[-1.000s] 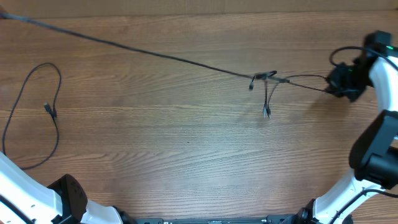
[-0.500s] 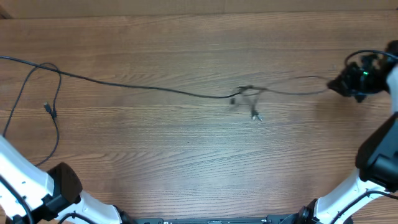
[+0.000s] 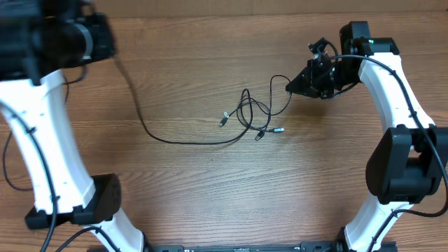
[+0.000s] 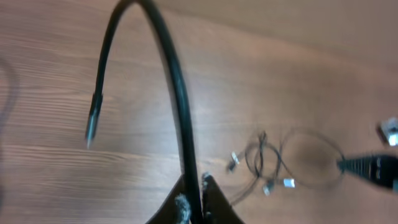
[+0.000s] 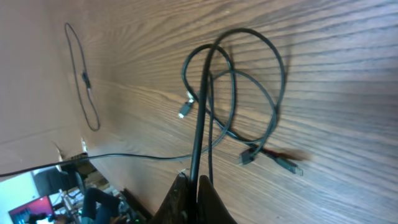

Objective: Untangle cables

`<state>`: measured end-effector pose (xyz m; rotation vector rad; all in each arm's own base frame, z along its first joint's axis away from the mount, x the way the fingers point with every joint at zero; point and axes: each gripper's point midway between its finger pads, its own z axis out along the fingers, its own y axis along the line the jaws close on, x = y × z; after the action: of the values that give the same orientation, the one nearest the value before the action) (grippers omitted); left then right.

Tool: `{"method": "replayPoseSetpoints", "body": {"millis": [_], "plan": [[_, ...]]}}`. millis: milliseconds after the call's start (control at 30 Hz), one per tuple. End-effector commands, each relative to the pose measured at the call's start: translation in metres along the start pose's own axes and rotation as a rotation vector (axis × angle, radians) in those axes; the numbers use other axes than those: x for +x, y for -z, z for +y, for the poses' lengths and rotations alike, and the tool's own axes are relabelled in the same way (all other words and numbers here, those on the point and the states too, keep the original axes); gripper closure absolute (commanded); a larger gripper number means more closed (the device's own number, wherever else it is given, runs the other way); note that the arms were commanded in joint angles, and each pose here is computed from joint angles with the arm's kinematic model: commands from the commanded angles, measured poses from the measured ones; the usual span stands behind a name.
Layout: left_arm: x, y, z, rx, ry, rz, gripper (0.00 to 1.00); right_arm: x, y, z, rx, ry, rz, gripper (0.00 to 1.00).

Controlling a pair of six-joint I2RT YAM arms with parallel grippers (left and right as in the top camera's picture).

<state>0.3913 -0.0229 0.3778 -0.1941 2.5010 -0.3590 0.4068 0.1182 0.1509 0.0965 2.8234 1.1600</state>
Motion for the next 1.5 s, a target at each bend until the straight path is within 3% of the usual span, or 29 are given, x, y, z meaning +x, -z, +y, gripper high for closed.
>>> {"method": "replayPoseSetpoints", "body": {"millis": [0,133,300,467,600,767,900,1033,1067,1167,1267,1467], "plan": [[0.02,-0.041,-0.021,0.038,-0.084,0.14,0.8,-0.008,0.033,0.027,-0.02,0.034,-0.073,0.96],[0.042,-0.098,-0.033,0.05,-0.098,0.3,0.57,-0.012,0.049,0.029,0.028,0.047,-0.117,0.96],[0.069,-0.142,-0.058,0.115,-0.113,0.442,0.42,-0.014,0.055,0.022,0.053,0.031,-0.128,0.96],[0.101,-0.181,-0.085,0.121,-0.157,0.549,0.42,-0.012,0.056,0.013,0.102,0.018,-0.126,0.96],[0.142,-0.236,-0.116,0.099,-0.129,0.642,0.52,-0.012,0.056,0.013,0.105,0.018,-0.127,0.96],[0.177,-0.287,-0.156,0.154,-0.192,0.668,0.53,-0.013,0.056,0.012,0.109,0.018,-0.127,0.96],[0.199,-0.325,-0.156,0.091,-0.173,0.688,0.55,-0.013,0.056,0.012,0.109,0.018,-0.127,0.96],[0.22,-0.352,-0.149,0.078,-0.158,0.737,0.82,-0.013,0.056,0.012,0.109,0.018,-0.128,0.96],[0.223,-0.354,-0.147,0.073,-0.156,0.745,0.84,-0.013,0.056,0.012,0.109,0.019,-0.128,0.96],[0.227,-0.358,-0.143,0.061,-0.154,0.757,0.82,-0.013,0.056,0.012,0.109,0.02,-0.13,0.96],[0.217,-0.353,-0.147,0.085,-0.174,0.733,0.7,-0.013,0.056,0.012,0.109,0.02,-0.13,0.96],[0.167,-0.308,-0.144,0.025,-0.251,0.604,0.55,-0.01,0.056,0.012,0.11,0.011,-0.119,0.95]]}}
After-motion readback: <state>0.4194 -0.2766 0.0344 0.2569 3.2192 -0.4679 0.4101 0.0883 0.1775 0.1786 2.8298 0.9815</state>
